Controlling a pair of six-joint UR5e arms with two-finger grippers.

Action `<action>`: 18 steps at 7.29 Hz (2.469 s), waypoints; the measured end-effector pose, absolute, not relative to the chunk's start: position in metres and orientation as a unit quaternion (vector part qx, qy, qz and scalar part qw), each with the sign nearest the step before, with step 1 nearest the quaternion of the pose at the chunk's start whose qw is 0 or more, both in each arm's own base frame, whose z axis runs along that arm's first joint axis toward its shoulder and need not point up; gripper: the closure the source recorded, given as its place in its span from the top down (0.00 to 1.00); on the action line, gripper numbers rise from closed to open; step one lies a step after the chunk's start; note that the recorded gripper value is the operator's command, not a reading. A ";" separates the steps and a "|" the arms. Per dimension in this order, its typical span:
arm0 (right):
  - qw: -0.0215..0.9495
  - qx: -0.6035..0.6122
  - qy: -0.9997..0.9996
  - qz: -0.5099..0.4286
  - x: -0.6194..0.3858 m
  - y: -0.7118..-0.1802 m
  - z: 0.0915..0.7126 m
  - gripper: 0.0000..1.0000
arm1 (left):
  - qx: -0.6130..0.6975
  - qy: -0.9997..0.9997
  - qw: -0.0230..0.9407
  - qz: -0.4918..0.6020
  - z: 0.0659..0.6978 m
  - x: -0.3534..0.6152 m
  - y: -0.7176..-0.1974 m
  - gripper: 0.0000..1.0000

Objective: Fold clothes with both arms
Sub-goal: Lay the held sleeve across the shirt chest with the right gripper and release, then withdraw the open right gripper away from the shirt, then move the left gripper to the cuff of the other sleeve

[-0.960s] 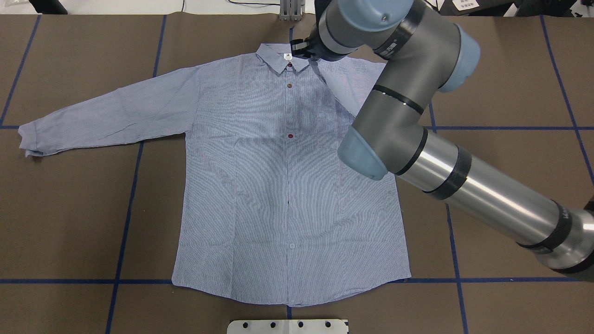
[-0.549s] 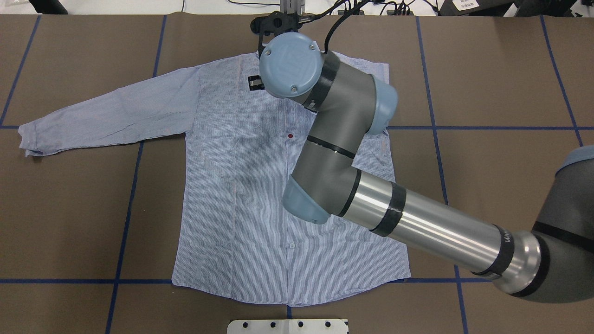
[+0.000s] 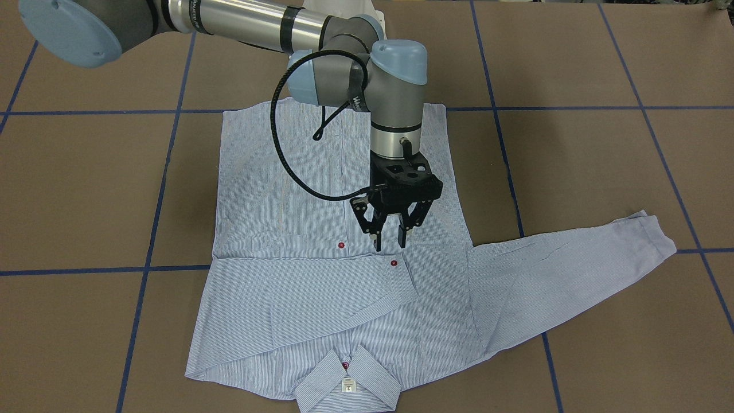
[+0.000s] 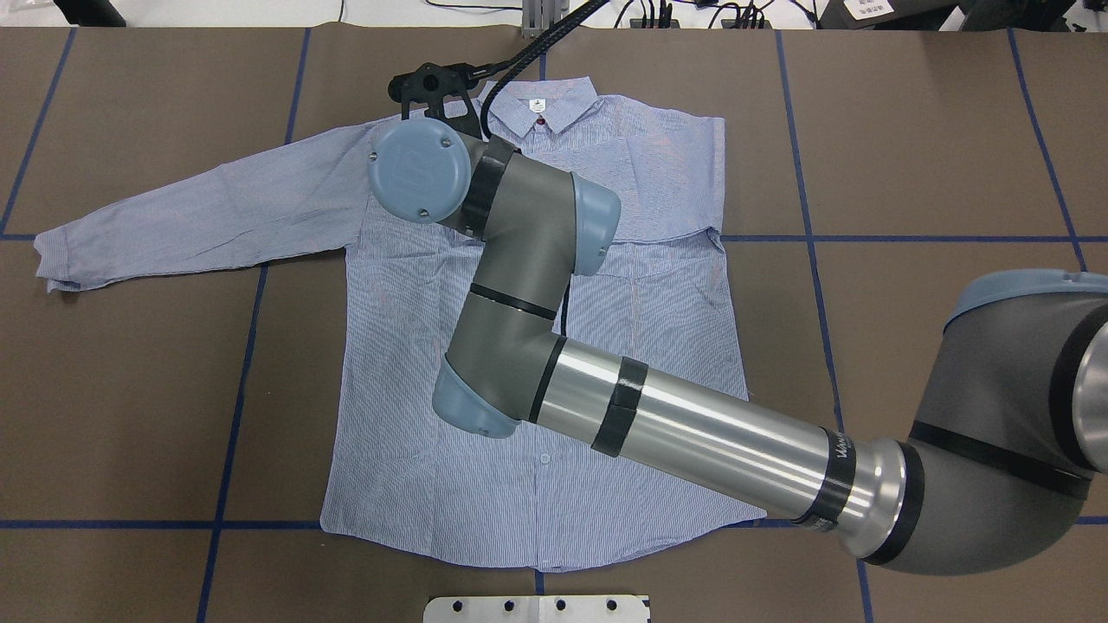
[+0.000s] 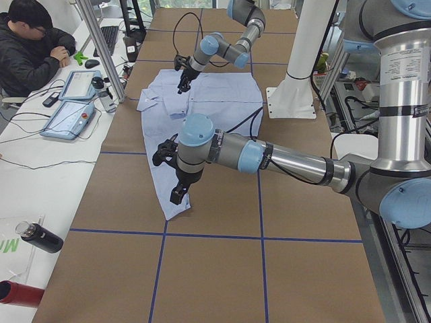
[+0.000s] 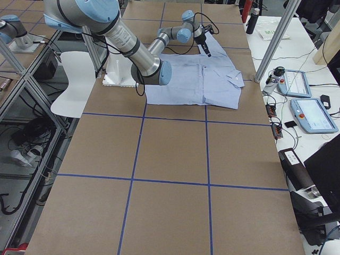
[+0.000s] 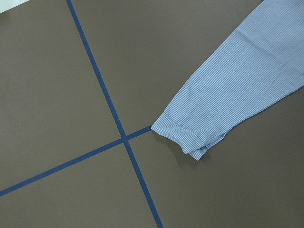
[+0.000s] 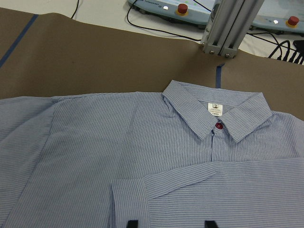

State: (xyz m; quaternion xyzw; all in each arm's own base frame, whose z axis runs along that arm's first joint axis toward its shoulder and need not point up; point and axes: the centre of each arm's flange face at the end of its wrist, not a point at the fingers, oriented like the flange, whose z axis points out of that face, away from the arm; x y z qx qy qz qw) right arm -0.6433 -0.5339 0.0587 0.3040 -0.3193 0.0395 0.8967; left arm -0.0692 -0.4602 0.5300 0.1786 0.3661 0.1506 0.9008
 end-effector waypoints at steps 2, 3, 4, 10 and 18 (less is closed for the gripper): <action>0.897 0.293 -0.325 0.059 -0.653 -0.540 0.035 0.99 | 0.183 0.365 0.900 0.154 0.525 -0.068 -0.464 1.00; 0.899 0.264 -0.343 0.067 -0.647 -0.548 0.033 0.99 | 0.188 0.365 0.899 0.152 0.519 -0.067 -0.471 1.00; 0.903 0.215 -0.365 0.069 -0.631 -0.564 0.038 0.99 | 0.191 0.367 0.900 0.138 0.521 -0.067 -0.478 1.00; 0.933 0.086 -0.349 -0.022 -0.365 -0.576 0.174 1.00 | 0.259 0.408 0.869 0.105 0.588 0.001 -0.504 1.00; 0.917 0.083 -0.348 -0.177 -0.027 -0.507 0.434 1.00 | 0.240 0.409 0.880 0.007 0.648 0.124 -0.494 1.00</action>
